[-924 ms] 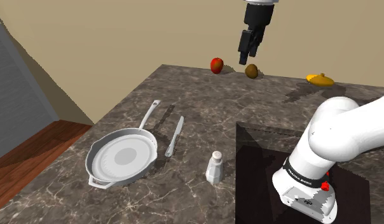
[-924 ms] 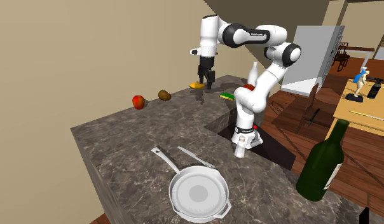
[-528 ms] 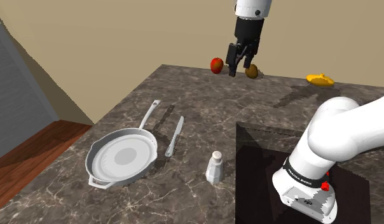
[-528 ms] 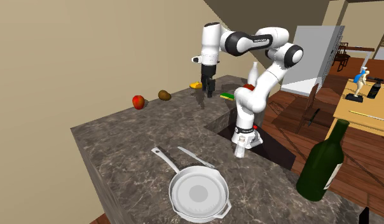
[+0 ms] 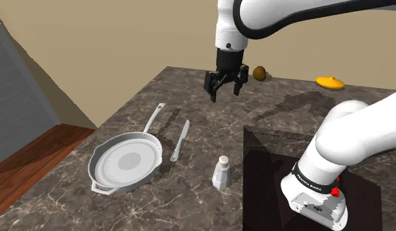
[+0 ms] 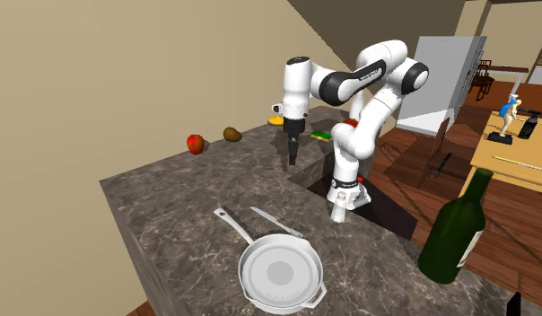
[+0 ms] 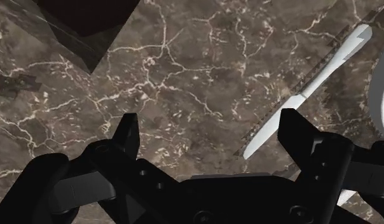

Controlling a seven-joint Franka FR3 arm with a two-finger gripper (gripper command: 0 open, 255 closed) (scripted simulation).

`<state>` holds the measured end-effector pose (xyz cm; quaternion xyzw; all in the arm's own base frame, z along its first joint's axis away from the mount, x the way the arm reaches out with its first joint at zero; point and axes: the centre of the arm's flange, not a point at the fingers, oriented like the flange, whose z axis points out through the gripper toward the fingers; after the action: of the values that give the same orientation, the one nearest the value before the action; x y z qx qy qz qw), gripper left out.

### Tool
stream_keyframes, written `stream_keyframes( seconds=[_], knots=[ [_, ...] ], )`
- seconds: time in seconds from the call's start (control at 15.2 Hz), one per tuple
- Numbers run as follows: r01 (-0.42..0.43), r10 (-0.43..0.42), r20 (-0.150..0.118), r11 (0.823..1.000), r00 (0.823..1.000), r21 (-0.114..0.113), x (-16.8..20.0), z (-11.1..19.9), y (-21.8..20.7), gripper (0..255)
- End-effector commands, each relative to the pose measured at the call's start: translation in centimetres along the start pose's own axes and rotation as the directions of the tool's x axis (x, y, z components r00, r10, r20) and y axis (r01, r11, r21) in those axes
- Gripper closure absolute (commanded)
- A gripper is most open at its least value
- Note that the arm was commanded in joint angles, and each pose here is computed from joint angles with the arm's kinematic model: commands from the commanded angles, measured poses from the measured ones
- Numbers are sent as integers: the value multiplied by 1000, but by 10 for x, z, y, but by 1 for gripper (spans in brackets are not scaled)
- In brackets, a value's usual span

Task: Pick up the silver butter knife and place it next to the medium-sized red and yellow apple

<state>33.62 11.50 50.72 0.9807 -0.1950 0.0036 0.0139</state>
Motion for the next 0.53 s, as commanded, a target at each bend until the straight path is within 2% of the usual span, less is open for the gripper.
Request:
stream_keyframes(
  seconds=[0.0, 0.2, 0.46],
  knots=[
    [-90, 90, 4, 996, 996, 1, 3, 16, -20, 0],
    [-212, 212, 10, 977, 977, 1, 11, 41, -49, 0],
    [-370, 370, 19, 929, 929, -1, 27, 74, -87, 0]
  ],
)
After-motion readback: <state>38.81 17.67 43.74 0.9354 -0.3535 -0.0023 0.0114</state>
